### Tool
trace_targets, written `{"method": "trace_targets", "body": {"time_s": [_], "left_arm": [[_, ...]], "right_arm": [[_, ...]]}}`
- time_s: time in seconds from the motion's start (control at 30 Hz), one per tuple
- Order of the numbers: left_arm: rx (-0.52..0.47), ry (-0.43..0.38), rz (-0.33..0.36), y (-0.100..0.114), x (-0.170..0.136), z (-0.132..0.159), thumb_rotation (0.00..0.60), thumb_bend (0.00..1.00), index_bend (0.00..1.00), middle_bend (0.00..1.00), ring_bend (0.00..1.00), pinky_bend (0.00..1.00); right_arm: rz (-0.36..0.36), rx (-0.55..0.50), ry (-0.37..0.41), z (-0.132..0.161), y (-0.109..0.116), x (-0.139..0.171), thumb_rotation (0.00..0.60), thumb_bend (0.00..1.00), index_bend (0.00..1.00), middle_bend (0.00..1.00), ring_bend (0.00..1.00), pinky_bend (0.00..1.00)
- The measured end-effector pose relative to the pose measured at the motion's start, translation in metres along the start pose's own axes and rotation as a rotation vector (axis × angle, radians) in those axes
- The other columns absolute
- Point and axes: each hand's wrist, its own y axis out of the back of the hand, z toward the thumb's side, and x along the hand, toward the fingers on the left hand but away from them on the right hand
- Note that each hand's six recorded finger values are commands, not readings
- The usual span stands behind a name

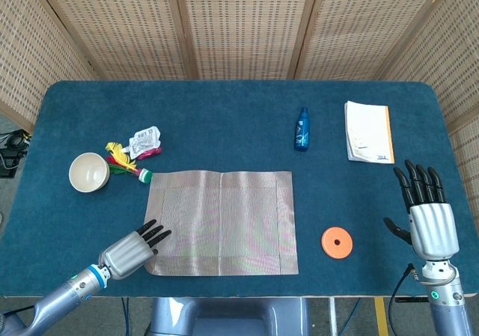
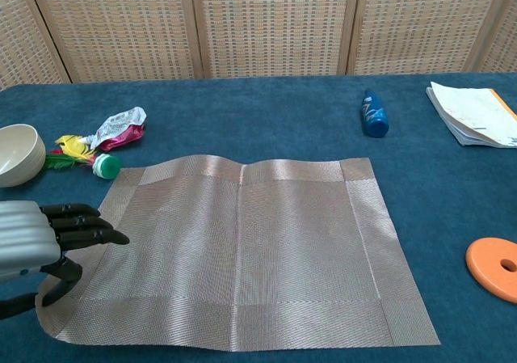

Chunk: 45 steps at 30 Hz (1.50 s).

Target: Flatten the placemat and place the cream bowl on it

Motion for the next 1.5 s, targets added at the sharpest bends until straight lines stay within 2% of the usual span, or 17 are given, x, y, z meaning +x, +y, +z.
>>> {"method": "trace_targets", "body": {"time_s": [0.07,0.13,0.2,0.23,0.3,0.33,0.43,0.6,0.77,0.87,0.93,1.03,1.2,1.37,1.5], "left_arm": [[0.008,-0.001,0.003,0.0,-0.001,0.0,0.6,0.55,0.81,0.0,0.0,0.0],[0.012,0.002,0.003,0.001,-0.001,-0.001,0.6,0.51,0.73,0.0,0.0,0.0],[0.007,0.007,0.0,0.0,-0.001,-0.002,0.6,0.26,0.46,0.0,0.0,0.0],[0.003,0.008,-0.001,0.0,-0.002,-0.002,0.6,0.1,0.25,0.0,0.0,0.0],[-0.014,0.008,-0.002,0.001,-0.002,-0.002,0.6,0.0,0.04,0.0,0.0,0.0],[-0.022,0.007,-0.002,0.002,-0.003,-0.003,0.6,0.0,0.0,0.0,0.0,0.0],[-0.065,0.012,0.012,0.007,-0.006,-0.006,0.6,0.0,0.0,0.0,0.0,0.0],[-0.176,0.061,0.105,0.031,-0.015,-0.027,0.6,0.0,0.0,0.0,0.0,0.0],[-0.282,0.179,0.235,0.06,-0.025,-0.072,0.6,0.0,0.0,0.0,0.0,0.0],[-0.306,0.273,0.252,0.061,-0.028,-0.099,0.6,0.0,0.02,0.0,0.0,0.0],[-0.325,0.335,0.246,0.057,-0.03,-0.116,0.6,0.0,0.08,0.0,0.0,0.0],[-0.355,0.451,0.2,0.038,-0.032,-0.149,0.6,0.0,0.14,0.0,0.0,0.0],[-0.38,0.609,0.116,-0.001,-0.036,-0.197,0.6,0.0,0.16,0.0,0.0,0.0],[-0.419,0.688,0.072,-0.031,-0.032,-0.218,0.6,0.0,0.19,0.0,0.0,0.0],[-0.439,0.708,0.039,-0.047,-0.026,-0.222,0.6,0.0,0.24,0.0,0.0,0.0]], "right_arm": [[0.001,0.0,0.0,0.0,0.0,0.0,0.6,0.0,0.06,0.0,0.0,0.0],[0.001,0.0,0.001,0.0,0.0,0.0,0.6,0.0,0.06,0.0,0.0,0.0],[0.001,0.0,0.002,0.001,0.0,0.0,0.6,0.0,0.06,0.0,0.0,0.0],[0.001,0.0,0.002,0.001,0.0,0.0,0.6,0.0,0.06,0.0,0.0,0.0],[0.002,-0.001,0.001,0.001,0.0,0.0,0.6,0.0,0.06,0.0,0.0,0.0],[0.002,-0.001,0.001,0.001,0.0,0.0,0.6,0.0,0.06,0.0,0.0,0.0],[0.004,-0.001,0.002,0.001,-0.001,0.0,0.6,0.0,0.06,0.0,0.0,0.0],[0.004,-0.003,0.001,0.001,0.0,0.0,0.6,0.0,0.06,0.0,0.0,0.0],[0.005,-0.005,0.001,0.001,0.0,0.001,0.6,0.0,0.06,0.0,0.0,0.0],[0.005,-0.005,0.004,0.002,0.0,0.001,0.6,0.0,0.06,0.0,0.0,0.0],[0.005,-0.006,0.006,0.003,0.0,0.001,0.6,0.0,0.06,0.0,0.0,0.0],[0.007,-0.005,0.008,0.003,0.0,0.001,0.6,0.0,0.06,0.0,0.0,0.0],[0.01,-0.003,0.007,0.004,-0.001,0.001,0.6,0.0,0.06,0.0,0.0,0.0],[0.013,-0.004,0.007,0.003,-0.002,0.001,0.6,0.0,0.06,0.0,0.0,0.0],[0.012,-0.005,0.006,0.003,-0.002,0.001,0.6,0.0,0.06,0.0,0.0,0.0]]}}
